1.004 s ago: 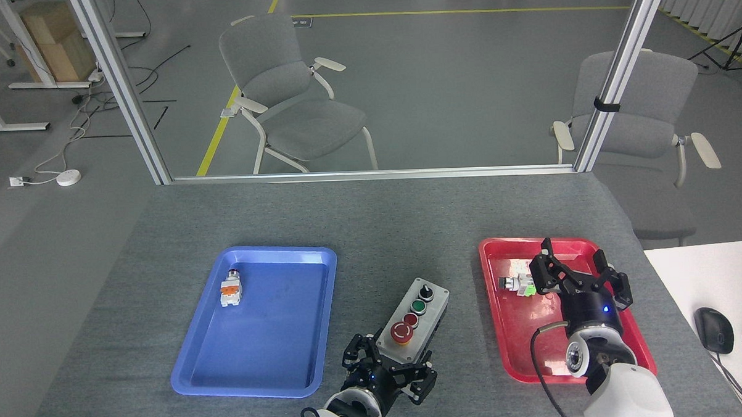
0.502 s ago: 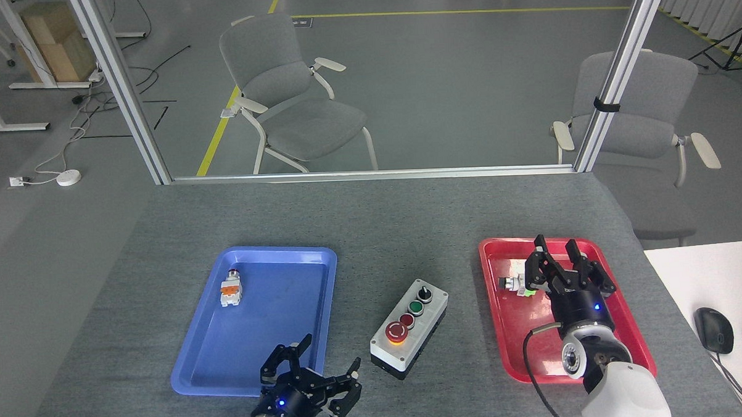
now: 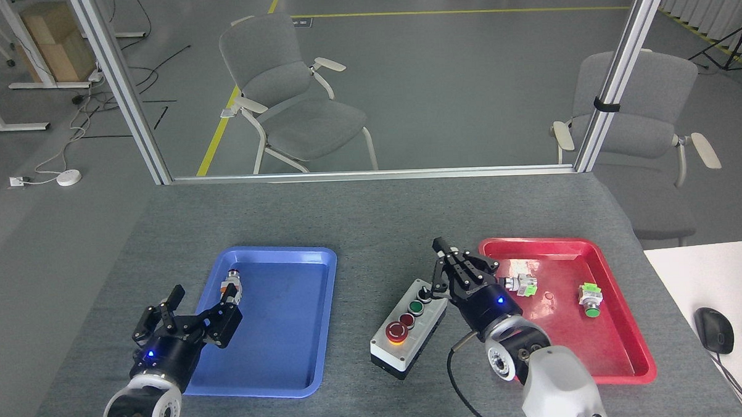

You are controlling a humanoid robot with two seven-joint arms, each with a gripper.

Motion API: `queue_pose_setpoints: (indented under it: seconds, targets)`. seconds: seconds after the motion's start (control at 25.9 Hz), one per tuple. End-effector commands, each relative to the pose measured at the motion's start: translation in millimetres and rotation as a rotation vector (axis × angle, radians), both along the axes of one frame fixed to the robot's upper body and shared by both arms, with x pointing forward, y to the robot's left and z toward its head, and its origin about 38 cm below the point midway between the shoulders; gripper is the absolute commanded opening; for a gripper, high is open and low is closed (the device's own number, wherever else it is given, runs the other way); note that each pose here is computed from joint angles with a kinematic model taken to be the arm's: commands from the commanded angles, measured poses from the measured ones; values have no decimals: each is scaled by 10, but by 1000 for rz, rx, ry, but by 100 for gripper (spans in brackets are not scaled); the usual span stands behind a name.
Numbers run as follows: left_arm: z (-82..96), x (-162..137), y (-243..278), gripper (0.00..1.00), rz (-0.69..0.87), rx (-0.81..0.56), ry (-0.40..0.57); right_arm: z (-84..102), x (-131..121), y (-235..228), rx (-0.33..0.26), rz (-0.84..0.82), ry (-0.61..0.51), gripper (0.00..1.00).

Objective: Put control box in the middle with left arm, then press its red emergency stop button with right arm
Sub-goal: 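Move the right gripper over the control box's red stop button, then press down on the red emergency stop button with the right gripper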

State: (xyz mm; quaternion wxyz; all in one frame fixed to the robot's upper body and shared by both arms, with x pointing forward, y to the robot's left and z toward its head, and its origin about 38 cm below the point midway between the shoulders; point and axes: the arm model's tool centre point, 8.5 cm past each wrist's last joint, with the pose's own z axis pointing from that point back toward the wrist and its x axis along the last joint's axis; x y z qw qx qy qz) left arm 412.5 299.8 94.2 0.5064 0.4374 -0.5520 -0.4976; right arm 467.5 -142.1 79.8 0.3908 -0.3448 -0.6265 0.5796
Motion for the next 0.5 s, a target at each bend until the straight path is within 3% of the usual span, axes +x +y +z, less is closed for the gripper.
queue_pose_setpoints:
  seconds: [0.0, 0.27, 0.46]
  targets:
    - [98, 40, 131, 99, 39, -16, -27, -236, -189, 399, -64, 122, 50, 0]
    - [57, 47, 192, 99, 52, -13, -16, -405, -302, 539, -62, 151, 95, 0]
    - [95, 57, 127, 99, 54, -47, -73, -580, -343, 477, -77, 137, 140, 0]
